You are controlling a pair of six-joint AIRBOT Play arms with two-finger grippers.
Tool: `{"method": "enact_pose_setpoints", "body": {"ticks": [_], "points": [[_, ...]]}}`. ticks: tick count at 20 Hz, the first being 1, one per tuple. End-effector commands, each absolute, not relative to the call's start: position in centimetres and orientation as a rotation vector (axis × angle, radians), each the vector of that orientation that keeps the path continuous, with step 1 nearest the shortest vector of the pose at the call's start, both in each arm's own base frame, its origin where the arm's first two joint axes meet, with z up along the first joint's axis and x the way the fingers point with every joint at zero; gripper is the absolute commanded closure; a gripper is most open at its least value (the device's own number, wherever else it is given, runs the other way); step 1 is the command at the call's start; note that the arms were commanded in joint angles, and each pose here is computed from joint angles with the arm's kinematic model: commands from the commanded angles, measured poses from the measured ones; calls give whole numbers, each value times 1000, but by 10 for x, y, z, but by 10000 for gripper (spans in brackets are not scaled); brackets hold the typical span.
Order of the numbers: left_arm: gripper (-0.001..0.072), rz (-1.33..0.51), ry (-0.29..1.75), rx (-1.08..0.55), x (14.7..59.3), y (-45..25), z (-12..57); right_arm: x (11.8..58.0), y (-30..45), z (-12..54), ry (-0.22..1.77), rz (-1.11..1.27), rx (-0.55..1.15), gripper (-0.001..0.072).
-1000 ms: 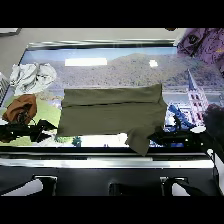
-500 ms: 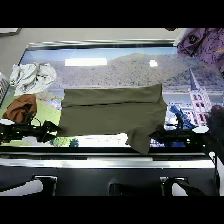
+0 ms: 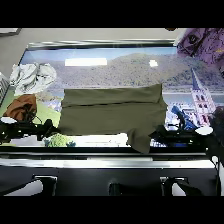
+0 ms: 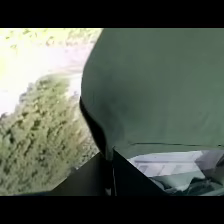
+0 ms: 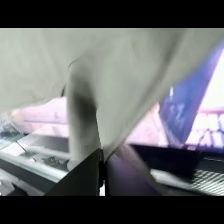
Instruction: Fold the clothes and pants, and hang the long-sleeved shirts on hangers.
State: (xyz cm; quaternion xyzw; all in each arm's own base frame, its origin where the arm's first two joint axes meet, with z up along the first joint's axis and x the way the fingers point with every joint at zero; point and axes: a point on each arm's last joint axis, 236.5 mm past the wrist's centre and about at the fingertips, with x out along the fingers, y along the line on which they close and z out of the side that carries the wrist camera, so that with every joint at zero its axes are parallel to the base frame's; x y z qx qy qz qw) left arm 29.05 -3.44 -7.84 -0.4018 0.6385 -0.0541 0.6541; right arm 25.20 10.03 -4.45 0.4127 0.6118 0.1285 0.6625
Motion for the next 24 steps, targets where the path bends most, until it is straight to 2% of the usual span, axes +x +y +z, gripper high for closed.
{"method": "enact_pose_setpoints", "body": {"ticks": [1,7,11,14,19,24], "points": [[694,-19,1394,-885,278,-25,-44,224,106,-18,1419,305,903,688],[694,57,1274,-811,241,-24,5,158,101,26,1386,204,785,688],[695,63,1217,-779,240,-21,17,149,98,50,1303,186,730,688],[696,87,1158,-784,258,-12,17,174,91,57,1269,188,722,688],[696,56,1115,-786,305,-10,12,245,78,48,1244,247,715,688],[696,19,1161,-736,359,-17,-11,312,54,32,1234,239,682,688]]}}
